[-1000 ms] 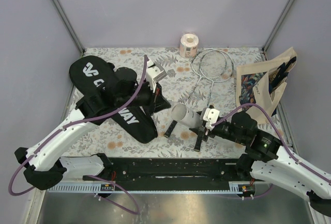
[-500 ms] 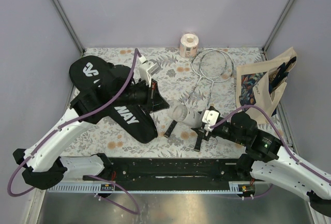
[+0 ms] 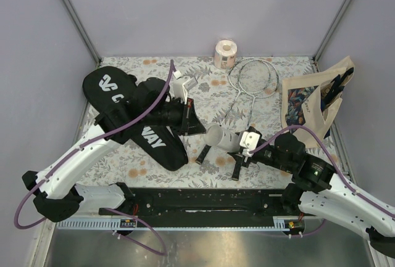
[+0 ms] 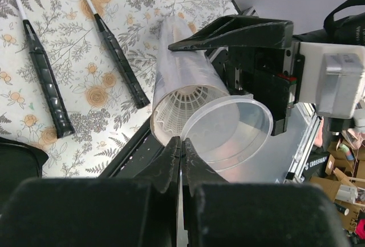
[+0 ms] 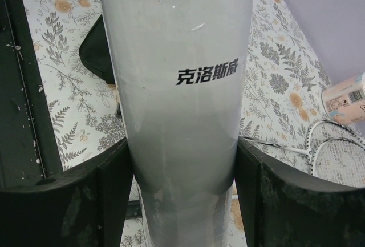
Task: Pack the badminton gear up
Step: Close the lid on the shuttle tube.
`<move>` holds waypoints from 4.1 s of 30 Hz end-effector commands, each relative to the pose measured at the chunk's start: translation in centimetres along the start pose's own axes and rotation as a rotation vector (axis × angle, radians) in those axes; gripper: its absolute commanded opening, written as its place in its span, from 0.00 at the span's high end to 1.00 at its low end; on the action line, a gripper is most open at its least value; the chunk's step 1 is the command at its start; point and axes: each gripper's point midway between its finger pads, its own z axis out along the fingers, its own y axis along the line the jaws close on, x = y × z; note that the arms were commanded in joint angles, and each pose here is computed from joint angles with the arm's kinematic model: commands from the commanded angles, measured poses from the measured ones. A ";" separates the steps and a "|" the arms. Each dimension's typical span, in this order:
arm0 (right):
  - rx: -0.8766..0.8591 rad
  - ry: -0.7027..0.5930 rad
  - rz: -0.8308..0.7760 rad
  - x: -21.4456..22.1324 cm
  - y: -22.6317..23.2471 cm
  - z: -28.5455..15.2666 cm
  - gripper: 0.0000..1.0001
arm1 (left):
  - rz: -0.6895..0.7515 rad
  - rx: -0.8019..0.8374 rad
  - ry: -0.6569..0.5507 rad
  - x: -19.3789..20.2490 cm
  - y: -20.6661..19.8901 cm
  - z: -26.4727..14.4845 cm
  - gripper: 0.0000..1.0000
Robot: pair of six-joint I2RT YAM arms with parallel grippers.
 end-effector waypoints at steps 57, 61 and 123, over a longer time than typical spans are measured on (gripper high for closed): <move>-0.023 -0.115 -0.032 -3.3 -0.2 0.7 0.62 | -0.013 -0.116 0.080 1.2 2.6 1.2 0.74; -0.021 -0.119 -0.031 -3.4 -0.3 0.6 0.62 | -0.009 -0.118 0.074 1.0 2.6 1.2 0.66; -0.041 -0.076 -0.072 -2.7 -0.1 0.7 0.62 | -0.018 -0.220 0.071 0.7 4.4 2.5 0.58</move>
